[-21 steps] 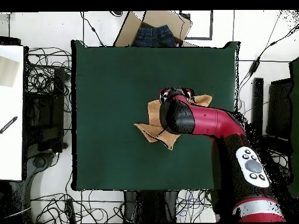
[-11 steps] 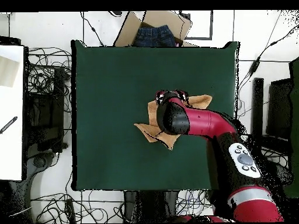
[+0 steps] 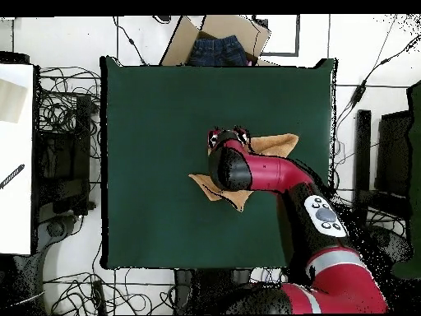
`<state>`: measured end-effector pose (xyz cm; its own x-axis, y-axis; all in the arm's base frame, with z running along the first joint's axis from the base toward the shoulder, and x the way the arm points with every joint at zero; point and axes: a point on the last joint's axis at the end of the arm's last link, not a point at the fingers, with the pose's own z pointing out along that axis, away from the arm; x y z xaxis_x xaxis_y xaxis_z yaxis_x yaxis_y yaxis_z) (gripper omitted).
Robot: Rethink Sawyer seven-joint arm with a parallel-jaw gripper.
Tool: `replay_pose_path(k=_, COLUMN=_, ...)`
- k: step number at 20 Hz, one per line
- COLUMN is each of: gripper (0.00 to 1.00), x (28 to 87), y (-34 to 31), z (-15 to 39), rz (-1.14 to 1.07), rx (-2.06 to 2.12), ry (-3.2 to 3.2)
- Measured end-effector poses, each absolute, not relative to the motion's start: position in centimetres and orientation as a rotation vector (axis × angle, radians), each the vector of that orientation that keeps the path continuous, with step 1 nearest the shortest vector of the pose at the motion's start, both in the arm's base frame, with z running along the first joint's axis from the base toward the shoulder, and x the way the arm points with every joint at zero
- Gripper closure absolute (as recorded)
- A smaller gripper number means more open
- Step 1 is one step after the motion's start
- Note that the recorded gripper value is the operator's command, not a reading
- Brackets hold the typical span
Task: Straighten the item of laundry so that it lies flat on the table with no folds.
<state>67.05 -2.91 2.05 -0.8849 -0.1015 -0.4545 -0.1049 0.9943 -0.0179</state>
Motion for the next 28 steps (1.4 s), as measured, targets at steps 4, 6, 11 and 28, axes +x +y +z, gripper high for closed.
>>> replay_pose_path(k=4, gripper=0.0, x=66.8, y=-3.0, z=1.2, rz=0.017, rx=-0.135, ry=2.66)
replay_pose_path(k=6, gripper=0.0, x=66.6, y=-3.3, z=0.7, rz=0.02, rx=-0.125, ry=2.661)
replay_pose_path(k=11, gripper=0.0, x=66.1, y=-4.5, z=0.0, rz=0.022, rx=-0.092, ry=2.672)
replay_pose_path(k=28, gripper=0.0, x=65.3, y=-6.5, z=1.9, rz=0.009, rx=-0.086, ry=2.737)
